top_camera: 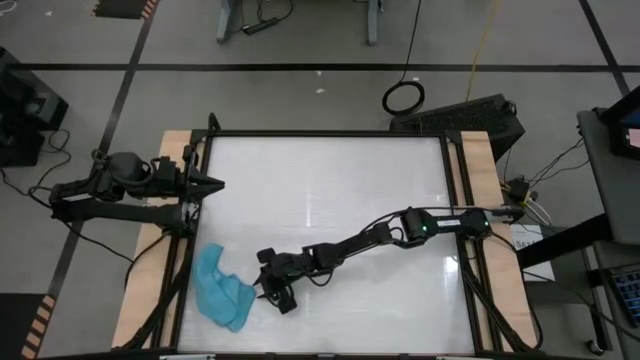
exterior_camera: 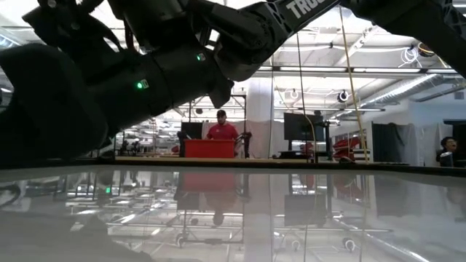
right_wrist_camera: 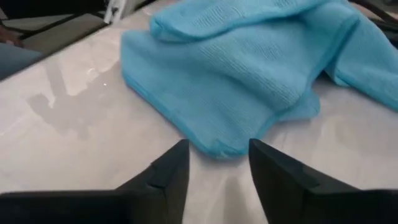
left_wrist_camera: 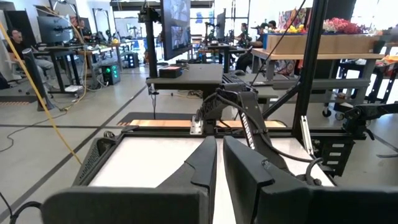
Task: Roll towel
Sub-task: Roll the blue towel
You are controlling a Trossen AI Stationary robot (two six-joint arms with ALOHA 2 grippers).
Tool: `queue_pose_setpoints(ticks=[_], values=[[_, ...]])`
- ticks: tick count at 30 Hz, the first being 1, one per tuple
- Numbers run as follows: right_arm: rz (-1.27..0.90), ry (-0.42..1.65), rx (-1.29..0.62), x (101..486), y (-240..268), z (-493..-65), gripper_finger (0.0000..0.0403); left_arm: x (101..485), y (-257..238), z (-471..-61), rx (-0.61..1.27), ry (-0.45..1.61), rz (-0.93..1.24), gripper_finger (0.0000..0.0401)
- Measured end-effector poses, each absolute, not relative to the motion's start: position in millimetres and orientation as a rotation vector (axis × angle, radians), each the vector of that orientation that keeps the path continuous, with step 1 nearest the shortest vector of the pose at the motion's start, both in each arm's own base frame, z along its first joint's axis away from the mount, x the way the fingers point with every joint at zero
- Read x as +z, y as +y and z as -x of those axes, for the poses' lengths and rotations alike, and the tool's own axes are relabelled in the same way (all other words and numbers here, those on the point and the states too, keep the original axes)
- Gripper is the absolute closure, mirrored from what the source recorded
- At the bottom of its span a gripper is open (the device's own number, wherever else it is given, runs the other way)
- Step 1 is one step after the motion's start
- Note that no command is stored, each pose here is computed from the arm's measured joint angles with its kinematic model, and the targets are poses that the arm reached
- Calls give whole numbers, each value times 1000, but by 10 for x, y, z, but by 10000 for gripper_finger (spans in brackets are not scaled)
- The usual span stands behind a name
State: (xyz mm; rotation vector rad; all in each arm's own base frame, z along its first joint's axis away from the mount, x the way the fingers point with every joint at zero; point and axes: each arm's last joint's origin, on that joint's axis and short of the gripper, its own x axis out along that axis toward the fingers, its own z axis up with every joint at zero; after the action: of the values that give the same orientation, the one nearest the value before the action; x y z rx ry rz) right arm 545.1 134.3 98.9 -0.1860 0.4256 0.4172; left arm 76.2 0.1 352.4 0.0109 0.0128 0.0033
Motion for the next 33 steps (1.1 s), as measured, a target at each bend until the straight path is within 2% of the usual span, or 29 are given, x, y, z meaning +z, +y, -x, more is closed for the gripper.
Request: queue_pose_setpoints(ticks=[3,7,8,16,21,29,33], values=[[176,453,411,968,1331,-5443,297,3525,1,-761,3,12,-11,363],[159,462,408,962,1299,-5447,383,3525,1,-761,3,12,-11,363],[159,465,409,960,1298,-5446,392,3524,1,-761,3,13,-11,363],[157,487,425,1057,1353,-5410,401,3524,1,-761,3,13,-11,363],[202,472,461,1316,1436,-5353,402,3525,0,-761,2,12,-11,363],[219,419,618,1760,1632,-5211,398,3524,0,-761,2,12,-11,363],[241,329,637,1980,1741,-5166,364,3524,1,-762,3,13,-11,363]])
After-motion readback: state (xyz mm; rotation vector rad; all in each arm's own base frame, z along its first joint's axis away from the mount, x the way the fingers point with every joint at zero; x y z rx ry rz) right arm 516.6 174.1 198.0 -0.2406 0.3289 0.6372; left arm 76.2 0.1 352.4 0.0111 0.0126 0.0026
